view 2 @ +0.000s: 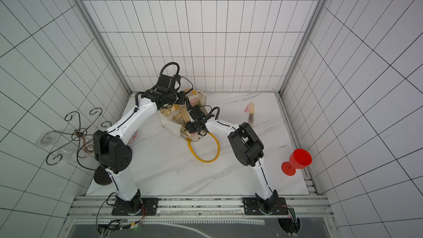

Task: Take out the folding fans from the tote bags
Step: Pick up the folding fan from the canvas bag.

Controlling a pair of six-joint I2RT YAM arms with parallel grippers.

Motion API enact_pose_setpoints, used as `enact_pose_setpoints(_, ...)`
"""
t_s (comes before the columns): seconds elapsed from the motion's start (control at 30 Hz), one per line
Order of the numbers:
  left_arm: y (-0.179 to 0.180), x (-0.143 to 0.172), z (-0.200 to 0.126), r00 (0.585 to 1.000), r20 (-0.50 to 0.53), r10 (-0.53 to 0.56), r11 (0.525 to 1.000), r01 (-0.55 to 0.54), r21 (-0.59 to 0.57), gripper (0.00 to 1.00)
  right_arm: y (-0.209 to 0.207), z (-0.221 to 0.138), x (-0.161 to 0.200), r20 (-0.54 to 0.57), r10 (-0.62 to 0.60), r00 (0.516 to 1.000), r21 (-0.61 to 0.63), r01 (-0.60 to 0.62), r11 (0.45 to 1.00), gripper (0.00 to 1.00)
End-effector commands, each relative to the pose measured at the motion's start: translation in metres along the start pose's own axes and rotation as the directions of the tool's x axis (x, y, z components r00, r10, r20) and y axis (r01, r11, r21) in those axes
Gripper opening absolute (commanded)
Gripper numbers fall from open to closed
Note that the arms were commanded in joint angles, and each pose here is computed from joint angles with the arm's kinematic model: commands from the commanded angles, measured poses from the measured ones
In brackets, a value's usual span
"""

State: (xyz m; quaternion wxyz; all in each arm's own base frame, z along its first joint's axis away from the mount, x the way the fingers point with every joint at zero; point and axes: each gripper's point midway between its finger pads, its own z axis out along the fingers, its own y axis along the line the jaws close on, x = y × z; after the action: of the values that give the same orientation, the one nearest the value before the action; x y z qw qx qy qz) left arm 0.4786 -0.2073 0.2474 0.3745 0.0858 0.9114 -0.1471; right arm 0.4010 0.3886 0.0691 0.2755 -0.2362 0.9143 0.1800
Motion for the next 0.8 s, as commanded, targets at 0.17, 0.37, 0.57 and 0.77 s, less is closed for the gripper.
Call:
enact_pose_setpoints(0.17, -0.009, 0.001, -0.009, 1.0, 0.001, 0.009, 1.0, -0.009, 0.029, 0.0, 0.016, -0.015, -0.034, 0.065, -0.009, 0.998, -0.042, 0.012, 0.999, 0.36)
enact_pose_setpoints(0.37, -0.008, 0.001, -0.009, 1.0, 0.002, 0.01, 1.0, -0.01, 0.028, 0.0, 0.017, -0.033, -0.043, 0.098, -0.005, 0.995, -0.038, 0.009, 0.999, 0.3)
enact_pose_setpoints(0.57, -0.008, 0.0, -0.01, 1.0, 0.007, 0.008, 1.0, -0.008, 0.025, 0.0, 0.016, -0.051, -0.044, 0.1, 0.001, 0.995, -0.027, 0.001, 1.0, 0.25)
enact_pose_setpoints(0.77, -0.007, -0.002, -0.012, 1.0, 0.011, 0.008, 1.0, -0.008, 0.02, 0.0, 0.015, -0.071, -0.046, 0.116, 0.013, 0.993, -0.02, -0.011, 1.0, 0.23)
